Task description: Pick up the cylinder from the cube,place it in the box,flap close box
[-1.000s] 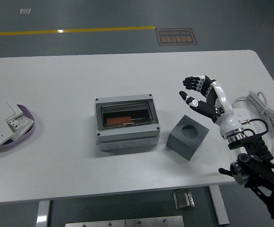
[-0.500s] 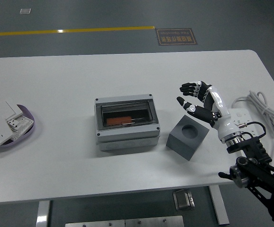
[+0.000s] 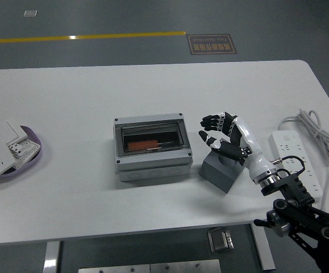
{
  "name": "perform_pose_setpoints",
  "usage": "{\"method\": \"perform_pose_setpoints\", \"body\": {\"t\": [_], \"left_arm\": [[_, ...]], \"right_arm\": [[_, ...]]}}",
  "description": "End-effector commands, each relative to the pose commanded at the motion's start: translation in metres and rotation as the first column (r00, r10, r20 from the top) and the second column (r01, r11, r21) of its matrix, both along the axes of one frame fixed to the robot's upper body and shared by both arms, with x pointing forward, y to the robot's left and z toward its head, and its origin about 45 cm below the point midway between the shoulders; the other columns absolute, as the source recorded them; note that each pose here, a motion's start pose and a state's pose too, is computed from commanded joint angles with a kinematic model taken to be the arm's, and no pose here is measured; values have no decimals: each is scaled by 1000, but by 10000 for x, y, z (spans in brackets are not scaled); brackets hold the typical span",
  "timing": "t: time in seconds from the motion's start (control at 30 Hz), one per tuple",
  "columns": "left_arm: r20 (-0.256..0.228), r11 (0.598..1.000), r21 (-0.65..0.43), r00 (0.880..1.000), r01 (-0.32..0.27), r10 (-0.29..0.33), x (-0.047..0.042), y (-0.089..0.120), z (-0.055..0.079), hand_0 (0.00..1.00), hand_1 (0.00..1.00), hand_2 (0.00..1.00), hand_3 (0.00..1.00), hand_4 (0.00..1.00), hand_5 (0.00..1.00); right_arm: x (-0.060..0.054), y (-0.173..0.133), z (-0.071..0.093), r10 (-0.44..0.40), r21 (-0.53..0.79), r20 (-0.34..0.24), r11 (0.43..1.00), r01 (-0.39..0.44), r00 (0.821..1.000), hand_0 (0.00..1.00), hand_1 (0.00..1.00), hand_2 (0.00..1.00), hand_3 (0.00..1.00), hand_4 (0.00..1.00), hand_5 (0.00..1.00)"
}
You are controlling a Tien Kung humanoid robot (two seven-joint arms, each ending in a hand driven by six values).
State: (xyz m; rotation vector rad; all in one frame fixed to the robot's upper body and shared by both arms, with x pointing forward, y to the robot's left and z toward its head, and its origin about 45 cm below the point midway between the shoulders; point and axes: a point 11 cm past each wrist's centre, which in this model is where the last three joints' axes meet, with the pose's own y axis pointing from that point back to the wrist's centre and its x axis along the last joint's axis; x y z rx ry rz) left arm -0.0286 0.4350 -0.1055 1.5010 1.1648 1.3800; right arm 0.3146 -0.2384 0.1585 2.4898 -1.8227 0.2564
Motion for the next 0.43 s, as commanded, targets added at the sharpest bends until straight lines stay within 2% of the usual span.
{"method": "perform_pose_setpoints", "body": {"t": [0.43], "left_arm": [[-1,1000,-2,1000,5,-5,14,-10,-4,613,637,627,632,685,247]], "right_arm": [[-29,12,-36,-4,-4,-7,1000,4,1000,620,612,585,563,738,98]]}}
